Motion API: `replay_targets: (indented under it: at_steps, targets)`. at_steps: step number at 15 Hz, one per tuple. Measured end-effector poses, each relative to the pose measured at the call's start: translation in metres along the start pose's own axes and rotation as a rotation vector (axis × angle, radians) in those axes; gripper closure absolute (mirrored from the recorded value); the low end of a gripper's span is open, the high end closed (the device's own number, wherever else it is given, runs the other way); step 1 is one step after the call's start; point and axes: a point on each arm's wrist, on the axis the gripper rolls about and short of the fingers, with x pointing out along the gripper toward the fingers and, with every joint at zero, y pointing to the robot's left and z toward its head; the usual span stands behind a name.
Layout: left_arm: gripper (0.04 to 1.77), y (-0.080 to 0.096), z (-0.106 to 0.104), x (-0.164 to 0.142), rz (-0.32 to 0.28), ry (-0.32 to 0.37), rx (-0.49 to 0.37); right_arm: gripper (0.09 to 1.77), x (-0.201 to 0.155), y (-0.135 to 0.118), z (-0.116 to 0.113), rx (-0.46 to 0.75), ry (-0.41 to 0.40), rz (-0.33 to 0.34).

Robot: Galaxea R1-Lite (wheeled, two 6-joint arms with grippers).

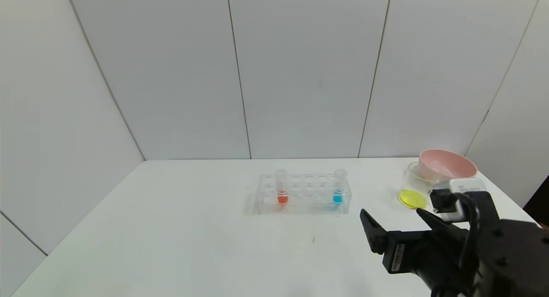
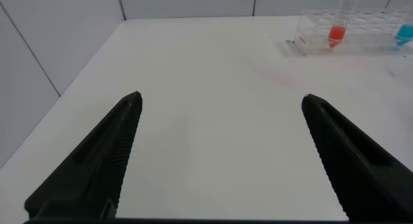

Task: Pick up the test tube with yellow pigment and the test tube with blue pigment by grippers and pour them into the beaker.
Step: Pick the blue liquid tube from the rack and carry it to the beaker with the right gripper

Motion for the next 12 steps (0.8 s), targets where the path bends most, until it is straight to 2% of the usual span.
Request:
replay_targets:
  at_steps: [6, 8, 10, 12]
  targets:
    - [0.05, 0.000, 0.000, 0.000, 0.000, 0.000, 0.000, 0.16, -0.005, 0.021, -0.026, 0.003, 0.049, 0.044]
    - [0.05, 0.000, 0.000, 0.000, 0.000, 0.000, 0.000, 0.16, -0.001, 0.025, -0.031, -0.010, 0.061, 0.043]
    - [0.05, 0.000, 0.000, 0.000, 0.000, 0.000, 0.000, 0.16, 0.006, 0.029, -0.034, -0.004, 0.080, 0.082]
    - [0.05, 0.000, 0.000, 0.000, 0.000, 0.000, 0.000, 0.16, 0.021, 0.031, -0.034, 0.001, 0.091, 0.088]
